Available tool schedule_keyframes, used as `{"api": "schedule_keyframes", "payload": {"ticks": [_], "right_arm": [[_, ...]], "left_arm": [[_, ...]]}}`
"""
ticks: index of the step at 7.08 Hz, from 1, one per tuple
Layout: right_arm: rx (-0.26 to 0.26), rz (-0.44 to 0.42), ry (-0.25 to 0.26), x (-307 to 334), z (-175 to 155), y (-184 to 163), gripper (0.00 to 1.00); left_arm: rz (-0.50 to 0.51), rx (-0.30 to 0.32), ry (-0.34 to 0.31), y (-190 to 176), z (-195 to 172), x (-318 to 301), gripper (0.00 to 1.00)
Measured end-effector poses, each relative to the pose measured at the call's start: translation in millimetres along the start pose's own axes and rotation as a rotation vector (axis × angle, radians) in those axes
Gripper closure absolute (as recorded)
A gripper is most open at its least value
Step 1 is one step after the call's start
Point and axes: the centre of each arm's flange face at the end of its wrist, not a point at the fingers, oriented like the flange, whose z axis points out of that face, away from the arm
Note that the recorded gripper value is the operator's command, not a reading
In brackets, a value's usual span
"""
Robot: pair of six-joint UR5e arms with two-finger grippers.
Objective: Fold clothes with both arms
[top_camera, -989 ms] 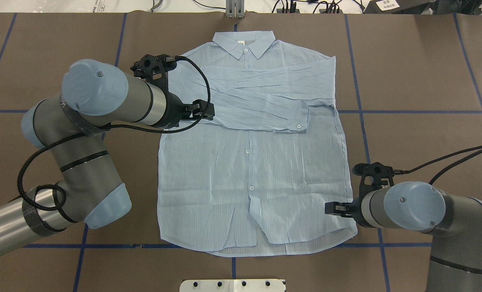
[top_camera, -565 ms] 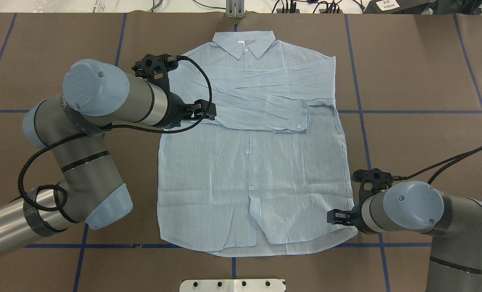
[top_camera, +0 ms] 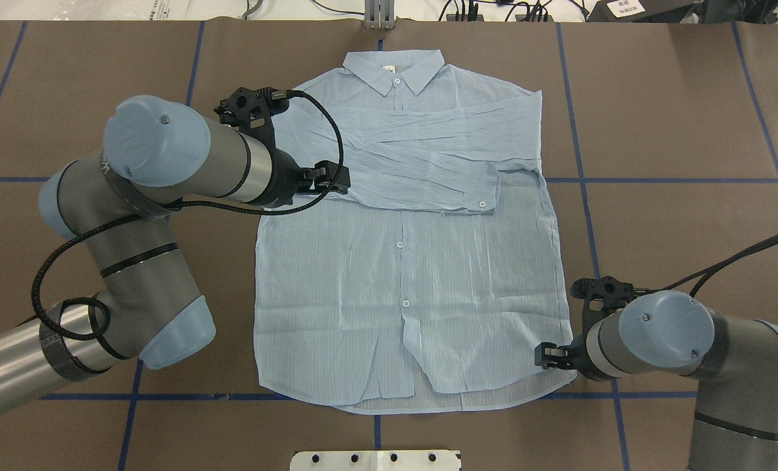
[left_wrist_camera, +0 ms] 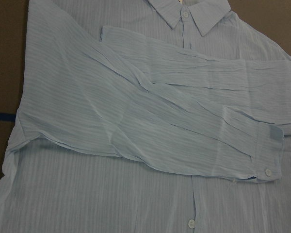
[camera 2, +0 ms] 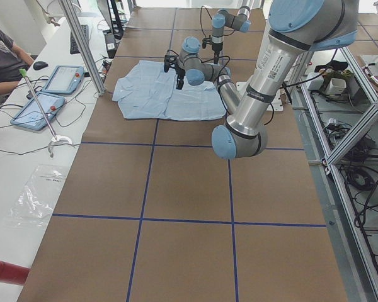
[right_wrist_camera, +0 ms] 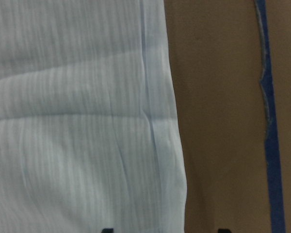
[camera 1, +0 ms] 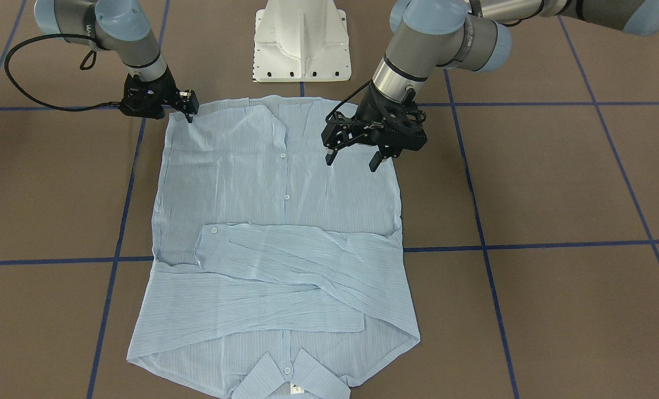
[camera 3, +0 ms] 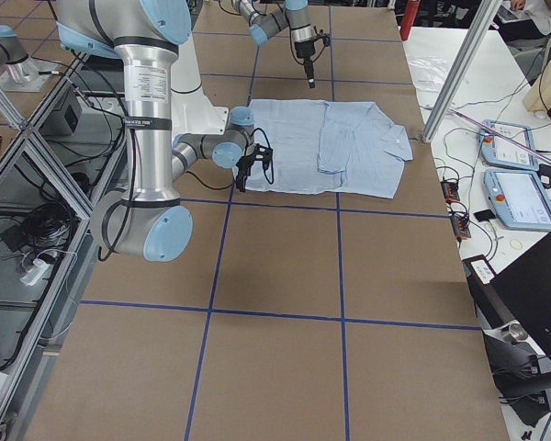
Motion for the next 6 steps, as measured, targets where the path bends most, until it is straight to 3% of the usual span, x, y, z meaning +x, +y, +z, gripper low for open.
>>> {"api": "schedule_keyframes", "payload": {"ticks": [3,6], "right_arm": [[-0.011,0.002,0.006,1.0,3.2,0.0,0.46],[-0.016,0.007,0.008,3.4,3.1,-4.3,0.64]], "left_arm": [[-0.001,-0.002,-0.003,-0.3,2.0,-0.9,0.02],[-0.002,0.005,-0.008,-1.9,3.0,-2.1,0.02]]}}
